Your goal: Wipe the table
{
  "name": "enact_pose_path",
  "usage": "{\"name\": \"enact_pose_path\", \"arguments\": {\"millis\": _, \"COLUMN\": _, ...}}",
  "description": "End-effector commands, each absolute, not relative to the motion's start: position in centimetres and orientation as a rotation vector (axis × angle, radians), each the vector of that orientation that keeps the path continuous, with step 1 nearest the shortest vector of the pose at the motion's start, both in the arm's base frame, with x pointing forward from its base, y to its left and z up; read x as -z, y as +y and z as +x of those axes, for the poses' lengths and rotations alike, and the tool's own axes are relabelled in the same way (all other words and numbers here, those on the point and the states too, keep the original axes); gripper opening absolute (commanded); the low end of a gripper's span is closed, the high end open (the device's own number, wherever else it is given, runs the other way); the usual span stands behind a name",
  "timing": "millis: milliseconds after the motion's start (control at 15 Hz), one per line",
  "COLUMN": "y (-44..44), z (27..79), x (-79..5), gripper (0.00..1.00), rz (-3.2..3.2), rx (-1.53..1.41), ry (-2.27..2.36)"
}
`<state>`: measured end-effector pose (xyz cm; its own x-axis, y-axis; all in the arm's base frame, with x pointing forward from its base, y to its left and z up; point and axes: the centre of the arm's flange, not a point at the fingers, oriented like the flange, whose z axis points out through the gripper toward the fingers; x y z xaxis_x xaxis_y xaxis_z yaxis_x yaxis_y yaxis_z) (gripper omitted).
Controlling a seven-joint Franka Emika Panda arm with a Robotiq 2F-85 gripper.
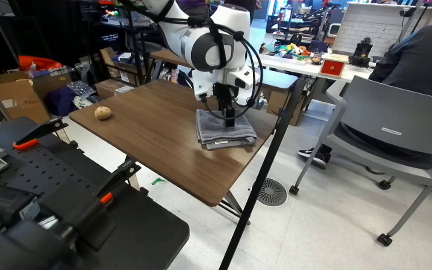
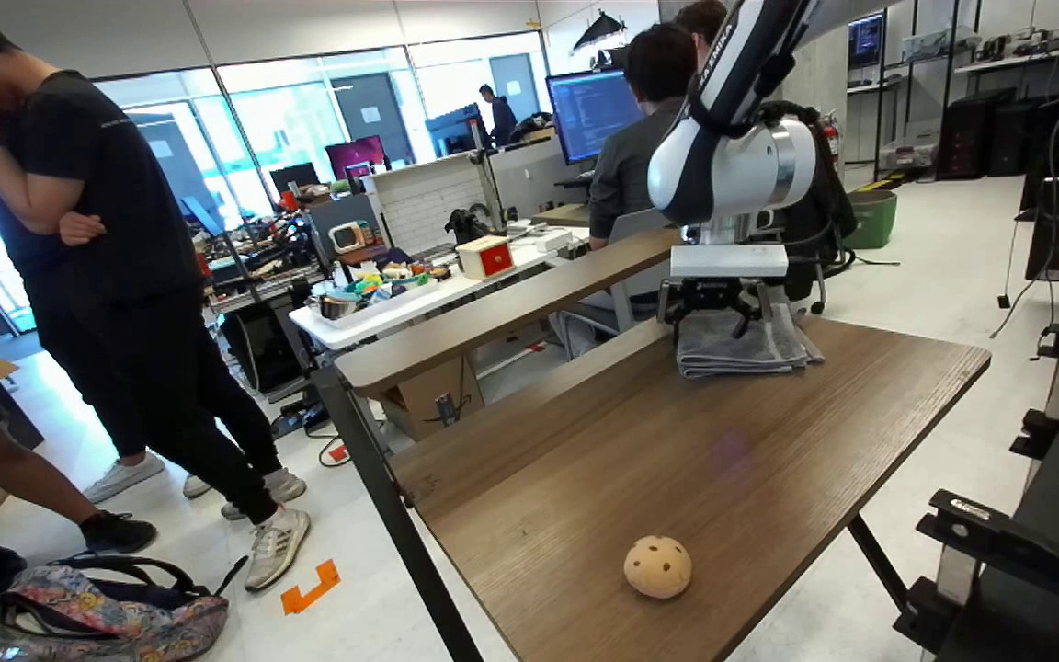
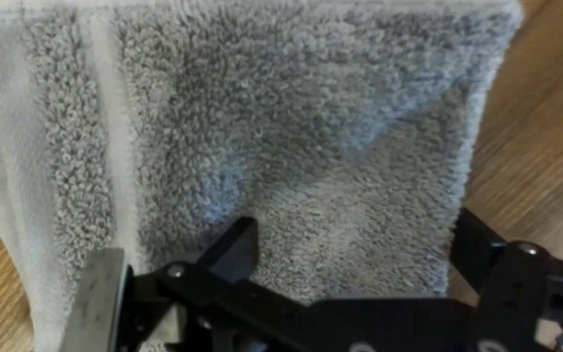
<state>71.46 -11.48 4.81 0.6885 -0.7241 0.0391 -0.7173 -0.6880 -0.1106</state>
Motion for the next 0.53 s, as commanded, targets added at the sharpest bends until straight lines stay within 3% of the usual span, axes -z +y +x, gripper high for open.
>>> {"name": "enact_pose_path", "arguments": {"millis": 0, "y": -10.1, "z": 74.0, "x": -0.1, "gripper": 1.0, "rz": -2.951, "rx": 0.124, "ry": 1.265}}
{"name": "enact_pose_path", "arguments": {"millis": 467, "y": -7.0, "z": 68.7, "x": 0.8, "gripper": 1.0, "rz": -3.119, "rx": 0.079, "ry": 0.932}}
